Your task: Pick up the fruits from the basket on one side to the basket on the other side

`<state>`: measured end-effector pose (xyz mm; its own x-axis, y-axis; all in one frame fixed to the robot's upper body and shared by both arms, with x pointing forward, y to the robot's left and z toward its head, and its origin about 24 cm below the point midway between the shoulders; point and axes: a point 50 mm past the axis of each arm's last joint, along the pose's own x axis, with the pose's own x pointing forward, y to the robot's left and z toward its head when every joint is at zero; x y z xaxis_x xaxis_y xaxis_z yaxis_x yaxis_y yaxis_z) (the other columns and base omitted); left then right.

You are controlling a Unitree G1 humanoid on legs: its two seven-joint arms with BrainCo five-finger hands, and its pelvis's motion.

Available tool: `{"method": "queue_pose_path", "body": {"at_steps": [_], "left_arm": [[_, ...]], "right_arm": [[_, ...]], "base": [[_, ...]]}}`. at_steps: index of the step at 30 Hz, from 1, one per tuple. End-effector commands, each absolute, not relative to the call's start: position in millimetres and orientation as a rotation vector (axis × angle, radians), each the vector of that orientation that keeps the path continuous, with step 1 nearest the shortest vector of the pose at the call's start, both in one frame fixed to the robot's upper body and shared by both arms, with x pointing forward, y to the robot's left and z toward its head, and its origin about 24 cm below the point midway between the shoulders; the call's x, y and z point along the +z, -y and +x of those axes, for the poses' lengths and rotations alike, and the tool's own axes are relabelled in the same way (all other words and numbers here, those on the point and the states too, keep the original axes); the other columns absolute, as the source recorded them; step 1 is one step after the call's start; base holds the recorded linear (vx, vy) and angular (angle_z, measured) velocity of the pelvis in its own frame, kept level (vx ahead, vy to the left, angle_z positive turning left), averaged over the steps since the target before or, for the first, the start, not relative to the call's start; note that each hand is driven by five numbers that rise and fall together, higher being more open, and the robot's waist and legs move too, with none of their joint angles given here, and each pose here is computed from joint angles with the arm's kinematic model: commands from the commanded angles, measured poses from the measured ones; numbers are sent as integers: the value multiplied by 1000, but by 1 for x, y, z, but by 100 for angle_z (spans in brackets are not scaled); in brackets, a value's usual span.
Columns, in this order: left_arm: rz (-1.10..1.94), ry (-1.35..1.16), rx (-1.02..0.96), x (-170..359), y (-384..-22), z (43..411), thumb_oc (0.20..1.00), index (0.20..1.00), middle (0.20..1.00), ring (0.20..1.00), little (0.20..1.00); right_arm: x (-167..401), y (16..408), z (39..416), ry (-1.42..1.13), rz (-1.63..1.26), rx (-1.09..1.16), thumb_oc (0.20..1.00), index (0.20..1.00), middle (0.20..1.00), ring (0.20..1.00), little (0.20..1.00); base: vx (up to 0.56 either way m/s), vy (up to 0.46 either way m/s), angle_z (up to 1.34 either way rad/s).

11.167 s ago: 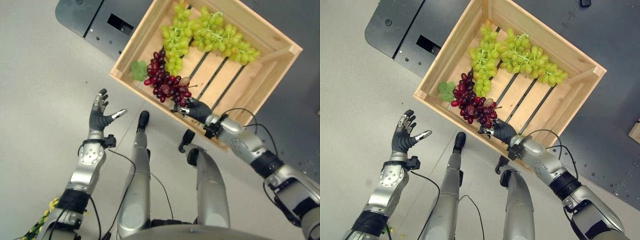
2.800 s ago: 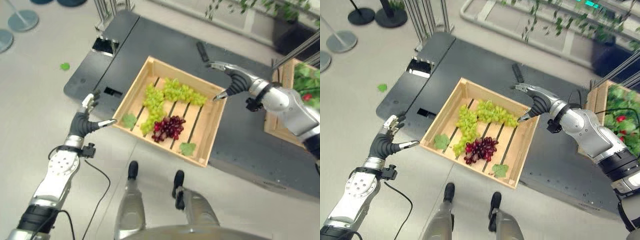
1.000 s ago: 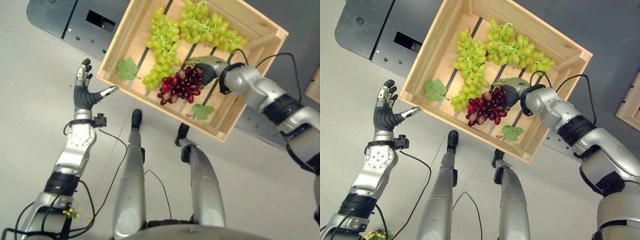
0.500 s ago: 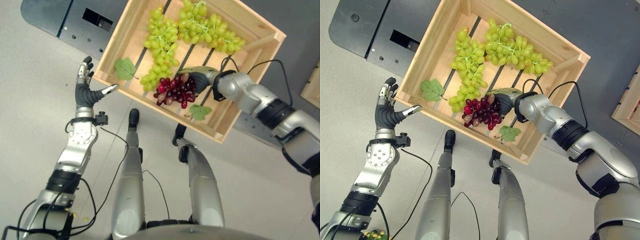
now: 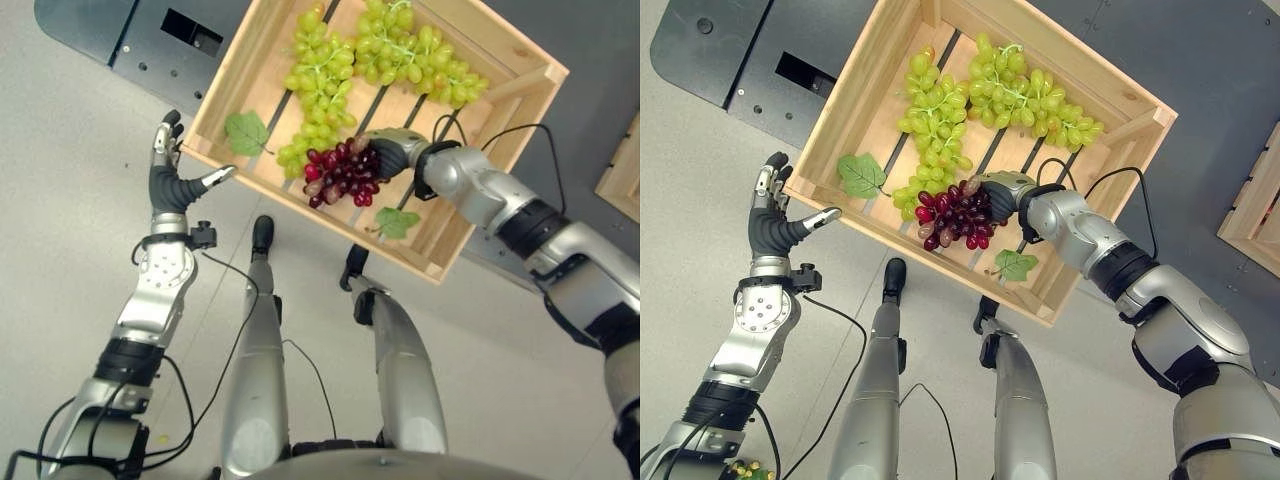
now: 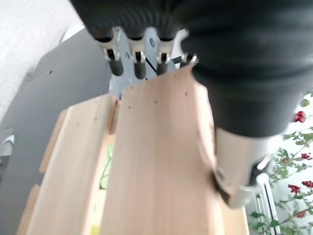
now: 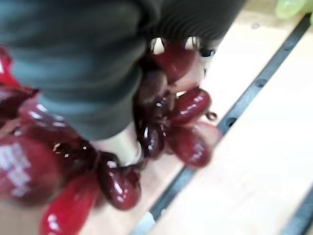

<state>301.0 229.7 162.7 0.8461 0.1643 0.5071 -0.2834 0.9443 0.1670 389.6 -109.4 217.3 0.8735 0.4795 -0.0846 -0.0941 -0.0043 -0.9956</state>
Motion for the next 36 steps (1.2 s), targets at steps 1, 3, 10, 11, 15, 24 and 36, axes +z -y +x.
{"method": "queue_pose_path", "body": {"at_steps": [1, 3, 10, 11, 15, 24, 36], "left_arm": [[267, 608, 256, 180, -228, 296, 1000, 1000, 1000, 1000, 1000], [268, 604, 257, 178, -228, 295, 1000, 1000, 1000, 1000, 1000], [259, 610, 251, 179, -227, 295, 1000, 1000, 1000, 1000, 1000], [258, 606, 249, 178, -227, 294, 1000, 1000, 1000, 1000, 1000], [240, 595, 226, 175, -224, 295, 1000, 1000, 1000, 1000, 1000], [253, 576, 164, 169, -222, 294, 1000, 1000, 1000, 1000, 1000], [302, 476, 142, 147, -240, 278, 1000, 1000, 1000, 1000, 1000]], "right_arm": [[185, 91, 384, 298, -1516, 588, 200, 200, 200, 200, 200], [183, 91, 383, 295, -1509, 593, 200, 200, 200, 200, 200], [184, 92, 381, 280, -1346, 597, 200, 200, 200, 200, 200], [181, 93, 381, 265, -1302, 598, 200, 200, 200, 200, 200], [173, 94, 380, 190, -926, 634, 200, 200, 200, 200, 200], [189, 100, 359, 206, -202, 779, 200, 200, 200, 200, 200], [218, 140, 337, 374, 110, 719, 200, 200, 200, 200, 200]], "base": [[-14, 31, 1], [0, 0, 0], [0, 0, 0], [0, 0, 0], [0, 0, 0], [0, 0, 0], [2, 10, -1]]}}
